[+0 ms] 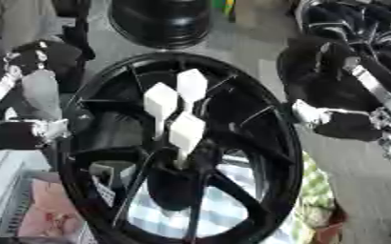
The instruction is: Pull the pin out of the wheel hub.
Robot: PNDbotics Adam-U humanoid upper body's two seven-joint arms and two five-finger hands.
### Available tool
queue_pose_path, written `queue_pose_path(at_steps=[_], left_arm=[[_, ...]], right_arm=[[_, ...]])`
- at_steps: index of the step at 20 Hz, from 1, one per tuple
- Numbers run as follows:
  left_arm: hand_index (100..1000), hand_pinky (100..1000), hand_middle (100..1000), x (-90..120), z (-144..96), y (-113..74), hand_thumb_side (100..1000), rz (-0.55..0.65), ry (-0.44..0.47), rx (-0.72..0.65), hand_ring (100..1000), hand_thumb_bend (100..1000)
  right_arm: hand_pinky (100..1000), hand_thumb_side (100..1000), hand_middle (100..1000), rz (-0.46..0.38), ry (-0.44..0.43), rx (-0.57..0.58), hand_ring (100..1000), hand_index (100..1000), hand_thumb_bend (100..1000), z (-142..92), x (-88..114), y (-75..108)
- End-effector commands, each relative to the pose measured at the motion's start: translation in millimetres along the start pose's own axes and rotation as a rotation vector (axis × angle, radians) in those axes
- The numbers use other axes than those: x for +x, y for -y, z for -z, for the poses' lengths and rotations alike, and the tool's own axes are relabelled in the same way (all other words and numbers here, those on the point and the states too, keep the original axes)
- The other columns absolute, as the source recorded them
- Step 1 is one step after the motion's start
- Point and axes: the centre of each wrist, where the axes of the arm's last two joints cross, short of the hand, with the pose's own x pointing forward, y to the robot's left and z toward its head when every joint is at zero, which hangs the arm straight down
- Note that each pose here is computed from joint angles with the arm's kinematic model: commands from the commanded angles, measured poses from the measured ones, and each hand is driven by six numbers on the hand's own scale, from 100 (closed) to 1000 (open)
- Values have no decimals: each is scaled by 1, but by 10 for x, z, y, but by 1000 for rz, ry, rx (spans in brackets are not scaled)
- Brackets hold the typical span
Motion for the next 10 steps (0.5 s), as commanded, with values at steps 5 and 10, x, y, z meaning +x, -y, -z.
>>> queue_pose_path(at_steps=[5,10], left_arm=[[850,733,779,48,28,-63,649,31,24,-5,767,576],[850,733,779,48,27,-61,649,32,24,-7,767,575]], right_arm=[[674,265,770,-28,14,-7,773,908,144,8,27,77],[674,264,770,-28,16,-7,773,908,143,10,28,76]])
